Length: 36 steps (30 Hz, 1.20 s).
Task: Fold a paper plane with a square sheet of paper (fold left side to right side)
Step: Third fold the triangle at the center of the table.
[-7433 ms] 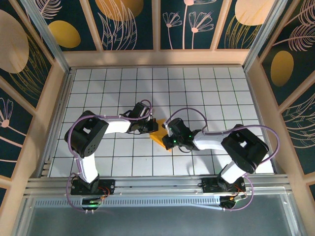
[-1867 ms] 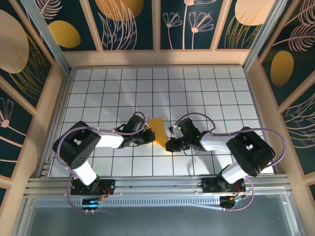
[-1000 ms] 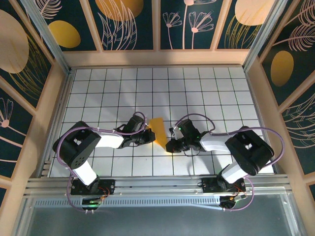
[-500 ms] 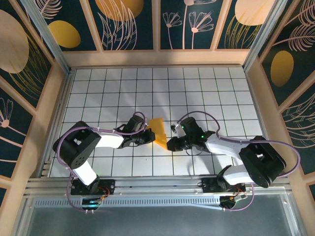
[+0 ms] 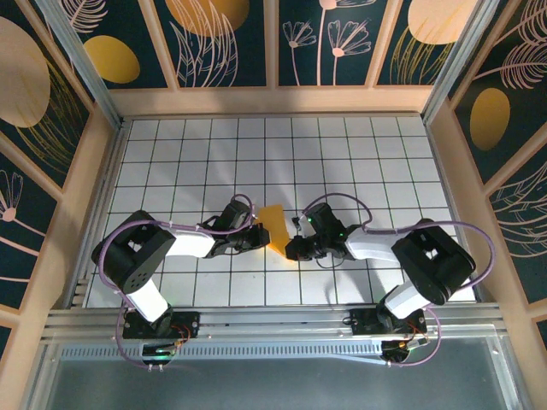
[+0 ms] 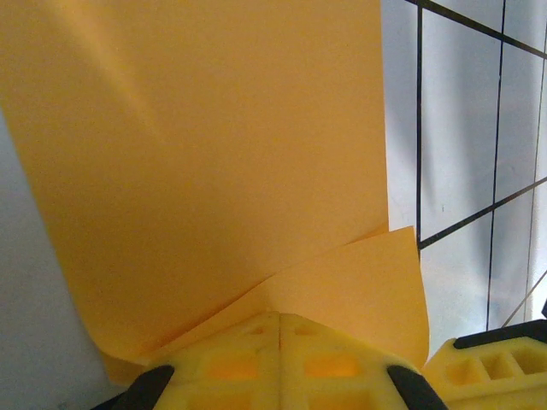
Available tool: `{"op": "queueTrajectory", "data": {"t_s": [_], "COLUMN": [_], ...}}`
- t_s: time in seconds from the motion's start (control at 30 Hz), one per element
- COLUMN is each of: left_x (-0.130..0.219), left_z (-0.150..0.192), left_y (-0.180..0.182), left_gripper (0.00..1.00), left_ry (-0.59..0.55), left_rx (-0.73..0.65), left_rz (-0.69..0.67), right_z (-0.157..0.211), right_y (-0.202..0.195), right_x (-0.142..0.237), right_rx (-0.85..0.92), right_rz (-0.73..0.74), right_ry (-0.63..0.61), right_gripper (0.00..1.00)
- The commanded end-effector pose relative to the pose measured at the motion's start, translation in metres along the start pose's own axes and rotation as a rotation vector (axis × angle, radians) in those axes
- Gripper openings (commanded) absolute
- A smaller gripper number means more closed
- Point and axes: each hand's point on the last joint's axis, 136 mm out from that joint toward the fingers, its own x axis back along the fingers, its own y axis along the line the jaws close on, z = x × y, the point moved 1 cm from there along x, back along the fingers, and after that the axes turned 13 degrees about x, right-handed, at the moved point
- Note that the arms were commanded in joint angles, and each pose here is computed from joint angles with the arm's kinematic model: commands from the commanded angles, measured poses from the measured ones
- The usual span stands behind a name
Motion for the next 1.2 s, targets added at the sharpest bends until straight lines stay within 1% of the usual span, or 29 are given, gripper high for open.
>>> {"op": "queueTrajectory", "data": {"t_s": [0.0, 0.33, 0.37, 0.53, 0.7, 0.83, 1.17], "left_x": [-0.005, -0.004, 0.001, 0.016, 0.025, 0.02, -0.003], "left_z": [0.005, 0.004, 0.001, 0.0, 0.011, 0.024, 0.036], "left_y": [0.031, 0.022, 0.012, -0.012, -0.026, -0.032, -0.046], "left_gripper": [0.07, 0.08, 0.09, 0.1, 0.1, 0.1, 0.09], "left_ry": [0.004, 0.005, -0.01, -0.035, -0.021, 0.006, 0.045], "left_rx": [0.039, 0.034, 0.022, 0.011, 0.01, -0.002, -0.018], "left_rz": [-0.11, -0.078, -0.046, 0.057, 0.136, 0.141, 0.147], "right_z": [-0.006, 0.017, 0.02, 0.03, 0.037, 0.041, 0.045], "right_y": [-0.002, -0.02, -0.021, -0.031, -0.039, -0.044, -0.051], "right_x": [-0.004, -0.012, -0.012, -0.013, -0.014, -0.015, -0.013], "right_rx": [-0.011, -0.077, -0.083, -0.11, -0.122, -0.128, -0.131], "right_rz": [0.018, 0.066, 0.072, 0.12, 0.158, 0.191, 0.236], "right_ry": [-0.015, 0.065, 0.074, 0.114, 0.141, 0.162, 0.18], "right_gripper": [0.0, 0.0, 0.0, 0.0, 0.0, 0.0, 0.0]}}
